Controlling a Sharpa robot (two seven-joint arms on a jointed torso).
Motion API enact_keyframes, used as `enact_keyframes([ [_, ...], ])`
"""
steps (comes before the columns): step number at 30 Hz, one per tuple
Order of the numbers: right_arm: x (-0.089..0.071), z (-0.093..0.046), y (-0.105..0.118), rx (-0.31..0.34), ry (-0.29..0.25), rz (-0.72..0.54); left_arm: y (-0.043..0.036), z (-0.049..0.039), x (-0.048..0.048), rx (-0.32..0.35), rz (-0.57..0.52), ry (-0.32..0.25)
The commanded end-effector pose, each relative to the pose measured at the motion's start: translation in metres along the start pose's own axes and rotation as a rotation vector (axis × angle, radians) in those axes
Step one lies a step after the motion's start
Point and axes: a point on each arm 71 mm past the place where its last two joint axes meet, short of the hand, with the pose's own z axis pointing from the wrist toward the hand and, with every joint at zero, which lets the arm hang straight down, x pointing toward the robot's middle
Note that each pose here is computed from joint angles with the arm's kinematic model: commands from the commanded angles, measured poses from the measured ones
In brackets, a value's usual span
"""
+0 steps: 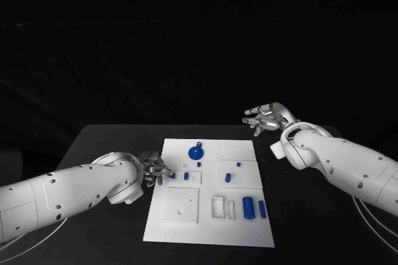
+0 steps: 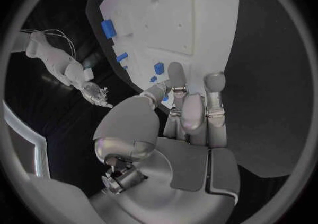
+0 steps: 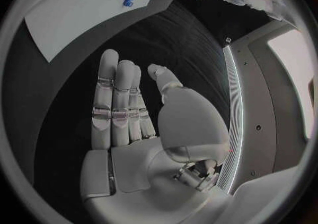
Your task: Assemble the parts on the task board
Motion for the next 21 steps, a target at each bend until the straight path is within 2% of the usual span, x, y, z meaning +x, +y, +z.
enact_keyframes([
  [1, 0.0009, -0.0003, 0.0006, -0.007, 0.009, 0.001, -0.0026, -0.0009, -0.0011, 0.035, -0.048, -0.039],
  [21, 0.0007, -0.0007, 0.0003, -0.007, 0.014, 0.002, 0.0007, 0.0044, 0.0026, 0.027, -0.031, -0.036],
])
